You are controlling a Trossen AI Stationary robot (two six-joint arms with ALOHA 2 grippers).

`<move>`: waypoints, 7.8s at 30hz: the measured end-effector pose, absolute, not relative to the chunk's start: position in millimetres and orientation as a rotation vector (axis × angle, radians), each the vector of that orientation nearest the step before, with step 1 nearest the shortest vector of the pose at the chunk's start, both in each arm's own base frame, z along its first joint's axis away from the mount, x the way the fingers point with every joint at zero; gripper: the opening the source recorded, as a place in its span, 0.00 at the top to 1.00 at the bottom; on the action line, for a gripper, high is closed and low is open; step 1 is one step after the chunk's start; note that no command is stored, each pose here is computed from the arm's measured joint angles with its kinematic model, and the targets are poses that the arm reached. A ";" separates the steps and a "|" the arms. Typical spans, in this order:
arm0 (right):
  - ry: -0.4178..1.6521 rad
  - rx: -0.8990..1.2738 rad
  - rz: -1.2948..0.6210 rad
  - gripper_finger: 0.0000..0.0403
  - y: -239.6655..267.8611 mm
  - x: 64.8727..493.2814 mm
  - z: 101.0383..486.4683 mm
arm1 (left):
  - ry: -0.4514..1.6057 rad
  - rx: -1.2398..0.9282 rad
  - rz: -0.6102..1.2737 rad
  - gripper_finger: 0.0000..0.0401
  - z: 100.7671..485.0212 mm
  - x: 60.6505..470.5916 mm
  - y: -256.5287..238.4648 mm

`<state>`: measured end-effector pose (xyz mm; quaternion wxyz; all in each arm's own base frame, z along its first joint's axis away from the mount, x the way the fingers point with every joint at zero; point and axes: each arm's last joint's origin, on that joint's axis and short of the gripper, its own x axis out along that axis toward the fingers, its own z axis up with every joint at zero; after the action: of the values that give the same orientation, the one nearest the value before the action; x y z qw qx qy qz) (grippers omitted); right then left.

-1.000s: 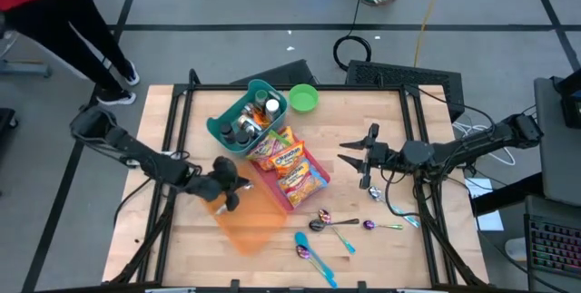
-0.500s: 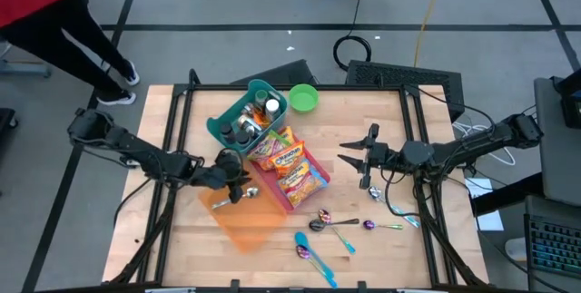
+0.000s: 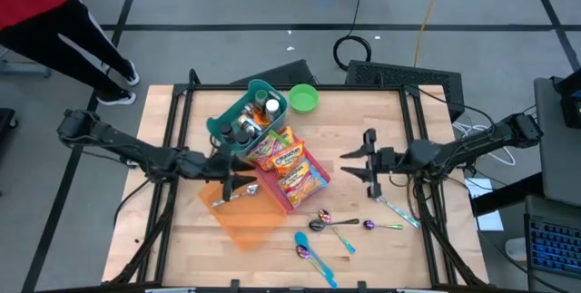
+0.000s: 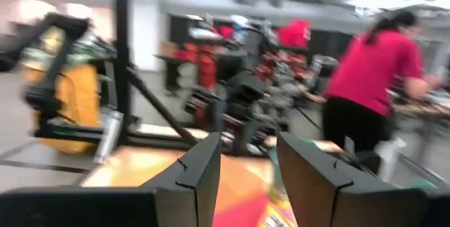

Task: Pick & Place Food Item
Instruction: Put the white blue spoon into the orange bin, then put the top right blue green spoon into the orange bin

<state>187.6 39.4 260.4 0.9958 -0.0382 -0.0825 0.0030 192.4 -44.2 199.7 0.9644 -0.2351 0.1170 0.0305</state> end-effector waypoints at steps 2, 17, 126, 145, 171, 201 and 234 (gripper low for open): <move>-0.192 -0.076 0.071 0.67 41.2 187.1 262.6 | 0.187 -0.429 0.040 0.47 205.5 192.6 -44.4; 0.349 -0.005 0.005 0.51 70.5 192.2 268.2 | 0.068 -0.289 0.076 0.47 216.5 195.4 -37.0; 0.094 -0.627 -0.811 1.00 42.4 255.3 224.7 | -0.002 0.144 0.382 0.35 296.7 399.2 0.0; 0.094 -0.640 -0.800 0.99 44.7 254.8 225.0 | 0.025 0.103 0.369 0.96 293.2 399.5 11.4; -0.100 -0.251 -0.615 0.63 64.8 206.3 251.9 | 0.456 -0.078 0.174 0.98 323.5 245.1 -53.8; -0.084 -0.236 -0.636 0.65 57.1 205.4 244.9 | 1.088 0.031 0.001 0.91 277.4 203.3 -72.6; -0.086 -0.230 -0.620 0.65 60.6 204.3 245.2 | 0.945 -0.038 0.095 0.51 283.9 215.7 -68.6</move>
<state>204.3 60.6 245.2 0.9449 -0.1130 -0.0424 -0.3042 215.7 -68.6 283.9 0.8891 -0.0181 0.4550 0.0457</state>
